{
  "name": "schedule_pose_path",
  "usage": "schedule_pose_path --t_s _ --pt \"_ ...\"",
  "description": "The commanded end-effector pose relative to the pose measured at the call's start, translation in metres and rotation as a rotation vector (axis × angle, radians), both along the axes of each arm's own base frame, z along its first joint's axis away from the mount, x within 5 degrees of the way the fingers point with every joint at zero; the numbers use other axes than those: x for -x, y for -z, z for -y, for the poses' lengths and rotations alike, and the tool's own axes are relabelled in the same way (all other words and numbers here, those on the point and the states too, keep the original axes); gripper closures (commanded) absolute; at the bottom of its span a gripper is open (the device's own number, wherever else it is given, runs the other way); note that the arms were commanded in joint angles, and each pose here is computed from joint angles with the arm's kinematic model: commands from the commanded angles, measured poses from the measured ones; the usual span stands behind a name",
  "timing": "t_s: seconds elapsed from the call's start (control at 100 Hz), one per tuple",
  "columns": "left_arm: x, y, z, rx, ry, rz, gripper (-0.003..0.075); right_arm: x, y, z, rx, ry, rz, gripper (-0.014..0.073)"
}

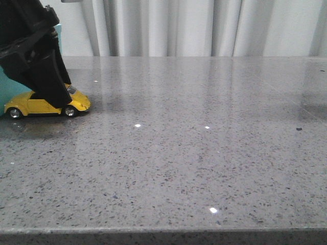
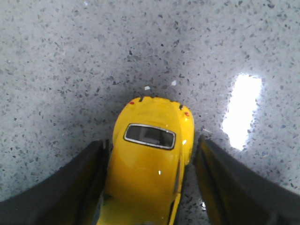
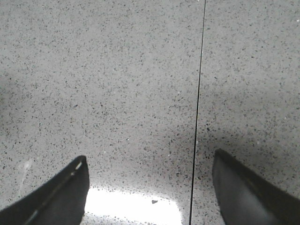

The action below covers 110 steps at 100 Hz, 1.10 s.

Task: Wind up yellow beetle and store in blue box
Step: 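Lower the left gripper over the beetle and grasp it, then lift the beetle with the left gripper and drop it into the blue box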

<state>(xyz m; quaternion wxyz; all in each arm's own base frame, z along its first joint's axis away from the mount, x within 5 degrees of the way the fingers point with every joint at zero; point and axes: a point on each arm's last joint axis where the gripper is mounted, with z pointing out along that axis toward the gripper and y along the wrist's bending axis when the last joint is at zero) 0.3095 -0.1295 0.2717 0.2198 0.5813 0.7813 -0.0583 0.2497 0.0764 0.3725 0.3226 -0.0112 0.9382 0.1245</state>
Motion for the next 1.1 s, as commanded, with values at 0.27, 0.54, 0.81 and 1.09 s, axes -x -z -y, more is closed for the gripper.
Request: schedule_pose_path --t_s 0.27,0.54,0.81,1.09 --pt "0.001 -0.021 0.004 0.049 -0.005 0.08 0.054 0.004 -0.019 0.001 -0.023 -0.007 0.106 0.0046" --pt "-0.003 -0.049 0.009 0.114 -0.036 0.099 0.0605 0.004 -0.019 0.001 -0.023 -0.007 0.106 0.0046" --pt "-0.013 -0.135 0.011 0.327 -0.245 0.223 0.0603 0.004 -0.019 0.001 -0.023 -0.007 0.106 0.0046" --pt "-0.017 -0.191 -0.035 0.352 -0.658 0.317 0.0603 0.004 -0.019 0.001 -0.024 -0.007 0.107 0.0046"
